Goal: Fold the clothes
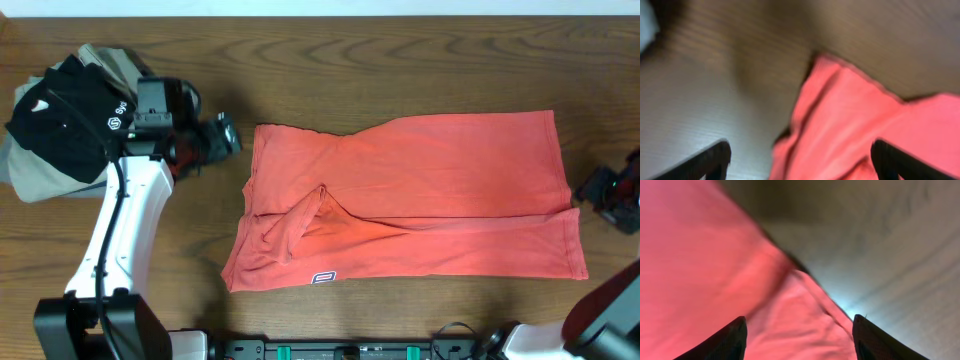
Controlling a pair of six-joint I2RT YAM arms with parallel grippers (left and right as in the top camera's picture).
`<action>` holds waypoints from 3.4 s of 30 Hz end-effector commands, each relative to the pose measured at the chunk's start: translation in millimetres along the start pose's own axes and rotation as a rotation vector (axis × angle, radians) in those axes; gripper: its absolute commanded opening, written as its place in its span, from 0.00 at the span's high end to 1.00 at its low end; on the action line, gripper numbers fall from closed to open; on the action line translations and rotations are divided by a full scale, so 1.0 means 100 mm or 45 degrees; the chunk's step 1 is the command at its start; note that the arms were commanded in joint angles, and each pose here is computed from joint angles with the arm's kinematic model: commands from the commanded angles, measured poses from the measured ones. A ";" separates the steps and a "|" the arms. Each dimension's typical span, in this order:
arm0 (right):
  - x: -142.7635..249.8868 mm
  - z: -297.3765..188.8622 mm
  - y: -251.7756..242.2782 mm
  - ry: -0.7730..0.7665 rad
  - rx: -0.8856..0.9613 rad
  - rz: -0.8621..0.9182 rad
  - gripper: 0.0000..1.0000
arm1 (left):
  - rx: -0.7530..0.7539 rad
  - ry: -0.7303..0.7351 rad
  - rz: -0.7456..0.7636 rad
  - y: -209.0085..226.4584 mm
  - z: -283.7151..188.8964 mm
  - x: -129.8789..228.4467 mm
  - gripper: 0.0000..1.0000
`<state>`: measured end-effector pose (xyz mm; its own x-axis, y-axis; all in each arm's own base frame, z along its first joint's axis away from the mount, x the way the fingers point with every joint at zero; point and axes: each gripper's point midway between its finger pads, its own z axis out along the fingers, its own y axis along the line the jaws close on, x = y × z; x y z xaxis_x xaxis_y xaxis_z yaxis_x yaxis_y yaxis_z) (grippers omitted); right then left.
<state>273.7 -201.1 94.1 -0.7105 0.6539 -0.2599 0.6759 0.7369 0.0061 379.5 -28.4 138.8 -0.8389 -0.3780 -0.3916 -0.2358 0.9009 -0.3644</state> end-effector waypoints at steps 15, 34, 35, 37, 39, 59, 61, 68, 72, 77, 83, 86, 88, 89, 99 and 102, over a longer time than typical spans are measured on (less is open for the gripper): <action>0.11 -0.48 0.66 -0.081 -0.247 -0.293 0.34 | 0.301 0.079 0.076 -0.22 1.38 -0.11 0.15; 0.08 -0.41 0.67 -0.076 -0.244 -0.293 0.50 | 0.302 0.060 0.069 -0.20 1.59 -0.11 0.88; 0.07 -0.37 0.68 -0.070 -0.245 -0.293 0.50 | 0.296 0.063 0.050 -0.17 1.57 -0.12 0.89; 0.03 -0.26 0.70 -0.060 -0.244 -0.292 0.50 | 0.290 0.086 0.017 -0.13 1.53 -0.10 0.92; -0.05 -0.11 0.73 -0.063 -0.245 -0.292 0.50 | 0.309 0.122 0.005 -0.15 1.48 -0.04 0.93; -1.06 1.25 1.62 -0.514 -0.286 -0.394 0.32 | 0.588 0.292 -0.018 -0.56 1.13 0.18 0.94; -1.15 1.27 1.60 -0.567 -0.259 -0.381 0.31 | 0.551 0.286 -0.021 -0.51 1.15 0.18 0.94; -1.44 1.14 1.69 -0.747 -0.278 -0.358 0.34 | 0.449 0.296 -0.027 -0.37 1.20 0.23 0.94; -1.39 1.21 1.75 -0.734 -0.284 -0.374 0.37 | 0.448 0.297 -0.027 -0.37 1.20 0.23 0.94; -1.21 1.46 1.75 -0.644 -0.259 -0.385 0.44 | 0.449 0.297 -0.027 -0.37 1.20 0.23 0.94; -1.13 1.53 1.72 -0.588 -0.261 -0.316 0.99 | 0.449 0.296 -0.027 -0.37 1.20 0.23 0.94; -1.12 1.41 1.68 -0.561 -0.259 -0.282 0.99 | 0.450 0.294 -0.026 -0.37 1.20 0.22 0.94; -1.15 1.26 1.63 -0.563 -0.254 -0.272 0.99 | 0.452 0.285 -0.020 -0.38 1.18 0.20 0.94; -1.17 1.15 1.60 -0.570 -0.252 -0.265 0.99 | 0.455 0.276 -0.007 -0.38 1.16 0.19 0.94; -0.96 -0.17 0.89 -0.512 -0.133 -0.165 0.99 | 0.342 0.240 0.047 -0.37 0.61 0.18 0.94; -0.72 -0.29 0.51 -0.414 0.025 -0.120 0.99 | 0.158 0.341 0.000 -0.14 0.42 0.43 0.94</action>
<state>383.4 -184.9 134.5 -0.6835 0.4552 -0.5705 0.5344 0.8446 0.0336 377.7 -84.6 87.3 -0.9464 -0.2909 -0.1406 -0.1613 0.8022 -0.5748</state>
